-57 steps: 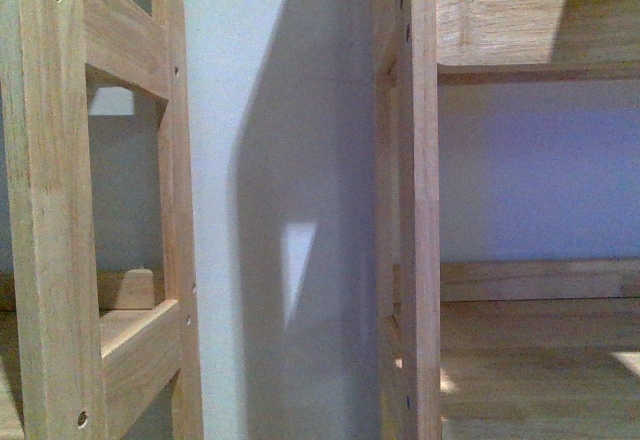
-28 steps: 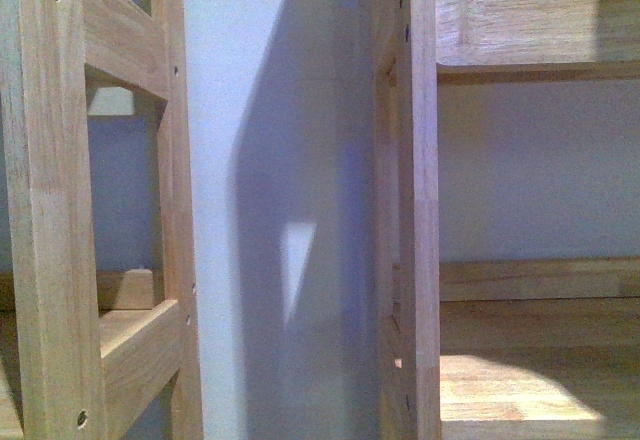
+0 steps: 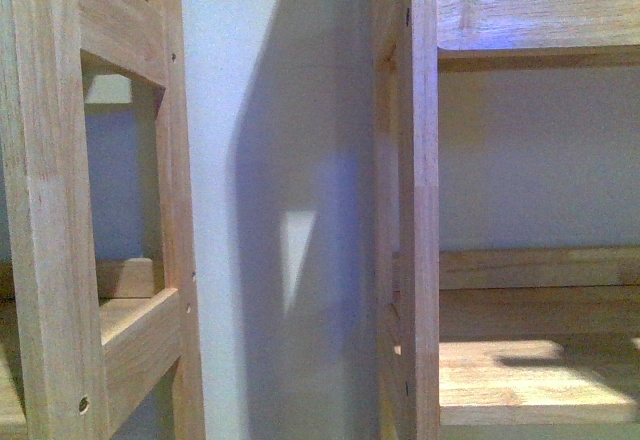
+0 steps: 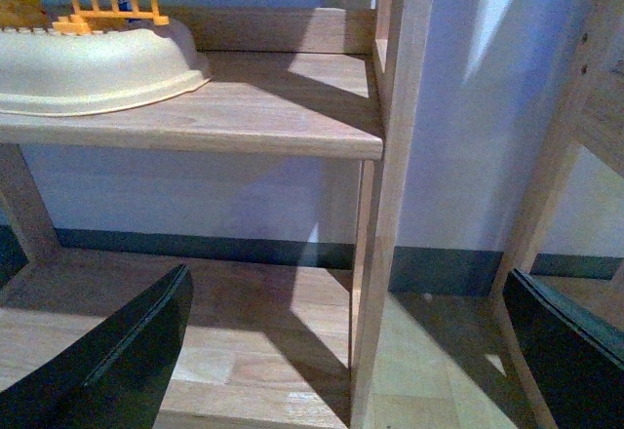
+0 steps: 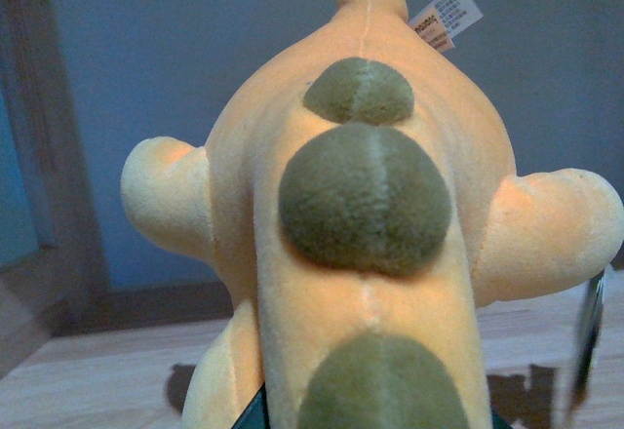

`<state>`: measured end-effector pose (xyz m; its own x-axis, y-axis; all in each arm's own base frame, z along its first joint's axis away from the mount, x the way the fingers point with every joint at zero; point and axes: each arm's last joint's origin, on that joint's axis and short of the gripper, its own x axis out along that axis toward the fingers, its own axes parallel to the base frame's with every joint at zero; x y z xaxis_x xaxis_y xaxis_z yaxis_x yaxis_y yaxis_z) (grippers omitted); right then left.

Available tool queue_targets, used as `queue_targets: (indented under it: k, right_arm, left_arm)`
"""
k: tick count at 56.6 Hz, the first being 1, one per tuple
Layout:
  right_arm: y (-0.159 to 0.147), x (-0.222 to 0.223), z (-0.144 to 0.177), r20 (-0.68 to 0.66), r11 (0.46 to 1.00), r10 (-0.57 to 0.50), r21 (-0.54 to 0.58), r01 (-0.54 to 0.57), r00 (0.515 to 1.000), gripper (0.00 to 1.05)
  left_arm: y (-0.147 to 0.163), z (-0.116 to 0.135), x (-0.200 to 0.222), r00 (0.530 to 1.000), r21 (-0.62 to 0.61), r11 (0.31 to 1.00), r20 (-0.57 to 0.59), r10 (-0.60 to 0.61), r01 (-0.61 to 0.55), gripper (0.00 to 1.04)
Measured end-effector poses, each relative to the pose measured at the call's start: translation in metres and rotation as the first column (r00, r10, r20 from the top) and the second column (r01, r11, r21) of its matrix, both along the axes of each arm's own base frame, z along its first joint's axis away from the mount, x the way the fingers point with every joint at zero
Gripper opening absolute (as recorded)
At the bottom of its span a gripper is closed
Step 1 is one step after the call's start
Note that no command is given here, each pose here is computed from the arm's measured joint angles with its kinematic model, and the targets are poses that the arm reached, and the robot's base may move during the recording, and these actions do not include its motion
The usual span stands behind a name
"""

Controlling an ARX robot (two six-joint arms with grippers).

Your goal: Put away toys

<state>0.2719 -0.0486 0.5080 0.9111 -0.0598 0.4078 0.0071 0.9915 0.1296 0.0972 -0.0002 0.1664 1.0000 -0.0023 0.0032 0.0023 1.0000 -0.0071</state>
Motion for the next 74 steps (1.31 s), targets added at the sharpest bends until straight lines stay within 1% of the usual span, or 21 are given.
queue_targets:
  k: [7,12,17,24,38,40,41,43,52,54,55,62,63,66,68,70,74]
  right_arm:
    - [0.012,0.019,0.001,-0.025,0.997,0.071,0.029,-0.071,0.997,0.07]
    - [0.021,0.039,-0.004,-0.069,0.989,0.125,0.083,-0.119,0.990,0.07]
    - [0.022,0.053,-0.008,-0.088,0.981,0.144,0.140,-0.131,0.986,0.07]
    - [0.023,0.061,-0.008,-0.090,0.969,0.170,0.195,-0.150,0.981,0.07]
    - [0.036,0.072,-0.011,-0.111,0.940,0.244,0.273,-0.206,0.964,0.08]
    - [0.037,0.071,-0.011,-0.115,0.939,0.247,0.274,-0.208,0.962,0.16]
    - [0.038,0.071,-0.011,-0.116,0.939,0.247,0.274,-0.208,0.962,0.21]
    - [0.038,0.071,-0.011,-0.116,0.940,0.244,0.274,-0.205,0.963,0.24]
    - [0.038,0.070,-0.011,-0.116,0.941,0.236,0.276,-0.197,0.965,0.50]
    - [0.038,0.070,-0.011,-0.116,0.941,0.235,0.276,-0.196,0.965,0.55]
    - [0.038,0.070,-0.011,-0.116,0.941,0.235,0.276,-0.196,0.965,0.56]
    - [0.036,0.069,-0.011,-0.118,0.941,0.235,0.275,-0.196,0.965,0.74]
    - [0.036,0.069,-0.010,-0.118,0.941,0.235,0.275,-0.195,0.965,0.79]
    - [0.035,0.069,-0.010,-0.118,0.942,0.234,0.273,-0.195,0.965,0.88]
    - [0.035,0.069,-0.010,-0.119,0.943,0.233,0.272,-0.194,0.965,0.97]
    - [0.035,0.069,-0.010,-0.118,0.944,0.231,0.269,-0.193,0.966,1.00]
    - [0.035,0.069,-0.010,-0.117,0.945,0.229,0.265,-0.192,0.966,0.98]
  left_arm:
    - [0.000,0.000,0.000,1.000,0.000,1.000,0.000,0.000,0.000,0.98]
    - [0.000,0.000,0.000,1.000,0.000,1.000,0.000,0.000,0.000,0.98]
    - [0.000,0.000,0.000,1.000,0.000,1.000,0.000,0.000,0.000,0.98]
    - [0.000,0.000,0.000,1.000,0.000,1.000,0.000,0.000,0.000,0.98]
    - [0.000,0.000,0.000,1.000,0.000,1.000,0.000,0.000,0.000,0.98]
    - [0.000,0.000,0.000,1.000,0.000,1.000,0.000,0.000,0.000,0.98]
    - [0.000,0.000,0.000,1.000,0.000,1.000,0.000,0.000,0.000,0.98]
    - [0.000,0.000,0.000,1.000,0.000,1.000,0.000,0.000,0.000,0.98]
    - [0.000,0.000,0.000,1.000,0.000,1.000,0.000,0.000,0.000,0.98]
    - [0.000,0.000,0.000,1.000,0.000,1.000,0.000,0.000,0.000,0.98]
    - [0.000,0.000,0.000,1.000,0.000,1.000,0.000,0.000,0.000,0.98]
    - [0.000,0.000,0.000,1.000,0.000,1.000,0.000,0.000,0.000,0.98]
    - [0.000,0.000,0.000,1.000,0.000,1.000,0.000,0.000,0.000,0.98]
    - [0.000,0.000,0.000,1.000,0.000,1.000,0.000,0.000,0.000,0.98]
    - [0.000,0.000,0.000,1.000,0.000,1.000,0.000,0.000,0.000,0.98]
    - [0.000,0.000,0.000,1.000,0.000,1.000,0.000,0.000,0.000,0.98]
    - [0.000,0.000,0.000,1.000,0.000,1.000,0.000,0.000,0.000,0.98]
